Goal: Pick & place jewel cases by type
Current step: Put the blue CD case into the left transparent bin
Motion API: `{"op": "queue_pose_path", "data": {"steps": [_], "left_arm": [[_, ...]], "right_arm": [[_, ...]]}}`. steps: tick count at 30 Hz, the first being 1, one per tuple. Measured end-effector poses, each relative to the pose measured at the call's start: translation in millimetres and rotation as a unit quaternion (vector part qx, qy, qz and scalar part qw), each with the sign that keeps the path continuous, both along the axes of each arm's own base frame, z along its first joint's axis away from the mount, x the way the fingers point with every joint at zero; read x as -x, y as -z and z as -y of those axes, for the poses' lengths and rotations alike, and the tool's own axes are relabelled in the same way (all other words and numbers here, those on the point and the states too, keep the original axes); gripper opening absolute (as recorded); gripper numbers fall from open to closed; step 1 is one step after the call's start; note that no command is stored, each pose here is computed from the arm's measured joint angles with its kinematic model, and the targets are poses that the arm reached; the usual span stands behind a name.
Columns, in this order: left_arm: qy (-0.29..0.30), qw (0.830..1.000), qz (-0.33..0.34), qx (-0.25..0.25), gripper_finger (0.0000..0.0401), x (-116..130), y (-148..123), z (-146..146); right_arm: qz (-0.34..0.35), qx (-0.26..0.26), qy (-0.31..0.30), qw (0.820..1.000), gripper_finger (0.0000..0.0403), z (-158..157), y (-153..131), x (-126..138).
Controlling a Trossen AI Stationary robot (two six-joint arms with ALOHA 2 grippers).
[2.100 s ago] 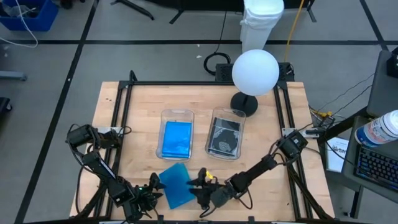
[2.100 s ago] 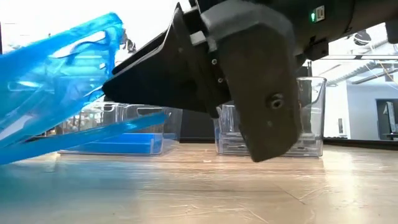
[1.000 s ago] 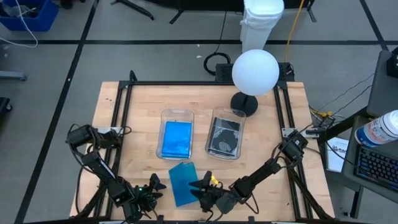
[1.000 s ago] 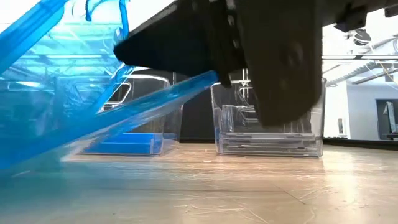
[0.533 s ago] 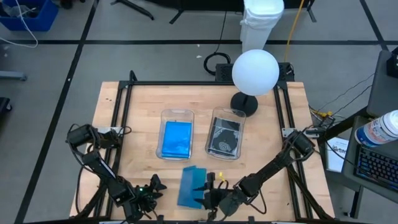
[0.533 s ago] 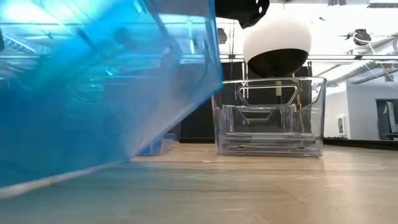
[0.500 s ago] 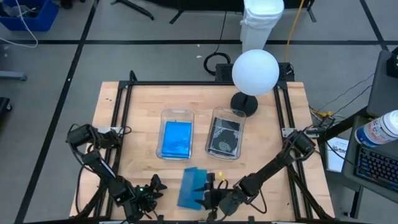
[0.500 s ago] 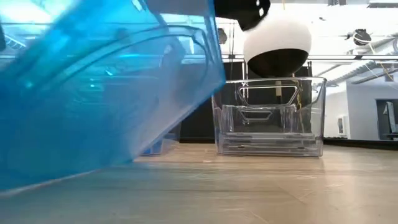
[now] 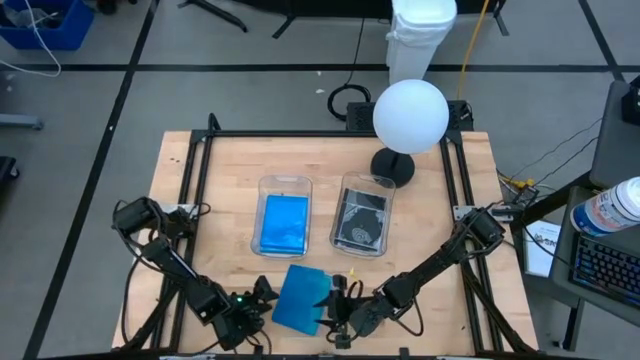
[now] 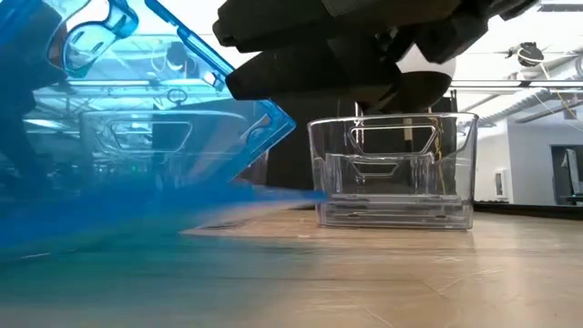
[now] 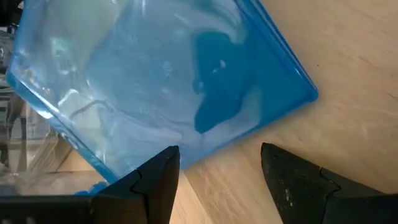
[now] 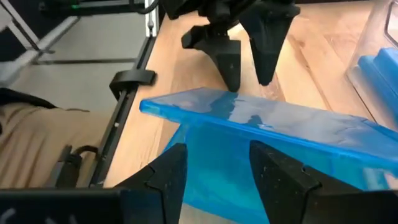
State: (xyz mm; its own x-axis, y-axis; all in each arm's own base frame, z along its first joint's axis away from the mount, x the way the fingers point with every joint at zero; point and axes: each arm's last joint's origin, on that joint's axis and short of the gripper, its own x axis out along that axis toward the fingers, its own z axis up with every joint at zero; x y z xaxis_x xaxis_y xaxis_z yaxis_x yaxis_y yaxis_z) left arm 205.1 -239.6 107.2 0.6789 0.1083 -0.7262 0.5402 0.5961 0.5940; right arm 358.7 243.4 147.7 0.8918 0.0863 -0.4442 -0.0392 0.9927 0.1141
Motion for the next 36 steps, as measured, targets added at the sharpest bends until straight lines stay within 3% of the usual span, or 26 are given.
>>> {"op": "queue_pose_path", "data": {"steps": [8, 13, 18, 36], "left_arm": [[0.036, 0.999, 0.008, 0.007, 0.0232, -10.6, -2.7, 0.4], [0.042, 0.999, 0.012, 0.013, 0.0232, -17.5, -4.1, -2.0], [0.038, 0.999, 0.006, 0.026, 0.0232, -23.6, -3.8, -6.0], [0.063, 0.998, -0.019, 0.018, 0.0232, -27.8, -2.5, -11.0]], "right_arm": [[0.032, -0.117, 0.054, 0.991, 0.0169, 18.6, 11.9, 1.2], [0.030, -0.209, 0.098, 0.972, 0.0173, 33.2, 25.8, 8.1], [0.034, -0.285, 0.092, 0.954, 0.0173, 42.7, 33.3, 14.8], [0.024, -0.388, 0.073, 0.918, 0.0176, 47.1, 30.7, 13.5]]}}
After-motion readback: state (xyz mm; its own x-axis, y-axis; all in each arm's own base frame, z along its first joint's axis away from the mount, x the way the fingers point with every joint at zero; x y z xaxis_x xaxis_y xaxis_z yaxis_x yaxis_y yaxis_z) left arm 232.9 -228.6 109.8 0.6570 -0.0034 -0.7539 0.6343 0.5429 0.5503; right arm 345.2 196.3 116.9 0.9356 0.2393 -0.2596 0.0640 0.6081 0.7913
